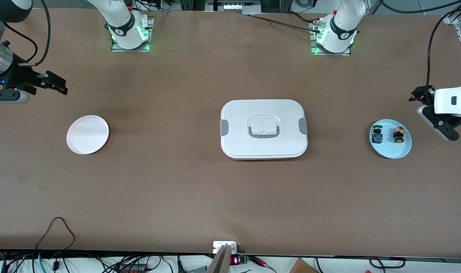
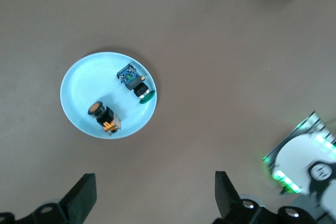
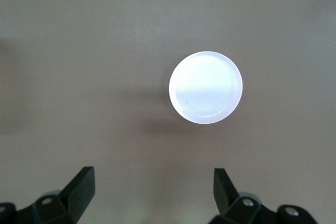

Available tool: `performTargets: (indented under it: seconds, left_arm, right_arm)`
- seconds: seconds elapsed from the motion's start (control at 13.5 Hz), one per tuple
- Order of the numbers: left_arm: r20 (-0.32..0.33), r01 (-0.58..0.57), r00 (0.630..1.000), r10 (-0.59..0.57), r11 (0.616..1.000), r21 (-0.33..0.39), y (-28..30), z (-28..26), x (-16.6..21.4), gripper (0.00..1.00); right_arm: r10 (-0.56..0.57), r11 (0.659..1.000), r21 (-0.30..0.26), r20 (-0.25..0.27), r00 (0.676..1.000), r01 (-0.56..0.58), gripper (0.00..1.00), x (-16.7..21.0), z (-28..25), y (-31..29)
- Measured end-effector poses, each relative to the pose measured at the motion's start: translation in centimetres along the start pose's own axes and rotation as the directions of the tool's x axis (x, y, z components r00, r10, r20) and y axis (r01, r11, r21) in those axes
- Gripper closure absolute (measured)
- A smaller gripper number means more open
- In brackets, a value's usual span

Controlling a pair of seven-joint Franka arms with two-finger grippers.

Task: Transfer orange switch to right arm and place
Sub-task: 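Move the left gripper over the light-blue dish, then lower the left gripper onto the orange switch and close it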

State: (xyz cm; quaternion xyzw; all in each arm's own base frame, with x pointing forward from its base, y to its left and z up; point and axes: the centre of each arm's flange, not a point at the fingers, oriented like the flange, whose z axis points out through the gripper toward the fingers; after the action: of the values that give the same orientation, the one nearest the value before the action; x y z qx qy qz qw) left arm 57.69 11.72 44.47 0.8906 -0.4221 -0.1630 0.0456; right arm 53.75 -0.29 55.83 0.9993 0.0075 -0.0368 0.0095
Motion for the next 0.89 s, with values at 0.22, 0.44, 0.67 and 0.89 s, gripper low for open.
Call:
performTargets:
  seconds: [0.22,0.44,0.67,0.89]
  left_arm:
    - [-0.013,-0.28,0.96,0.281,0.959,0.049,-3.0,1.8,-1.0,0.0]
    - [-0.012,-0.472,0.88,0.475,0.877,0.092,-6.0,4.7,-3.0,0.0]
    - [-0.015,-0.538,0.84,0.542,0.837,0.098,-7.3,7.3,-4.4,0.01]
    - [-0.012,-0.589,0.805,0.594,0.8,0.113,-7.2,9.6,-4.0,0.01]
  right_arm:
    - [0.001,1.0,0.0,0.002,1.0,-0.001,0.0,0.1,0.1,0.0]
    - [0.004,1.0,0.0,0.006,1.0,-0.004,0.0,0.2,0.3,0.2]
    - [0.007,1.0,0.0,0.008,1.0,-0.007,0.0,0.2,0.4,0.3]
    - [0.007,1.0,0.0,0.014,1.0,-0.007,0.0,0.3,0.6,0.4]
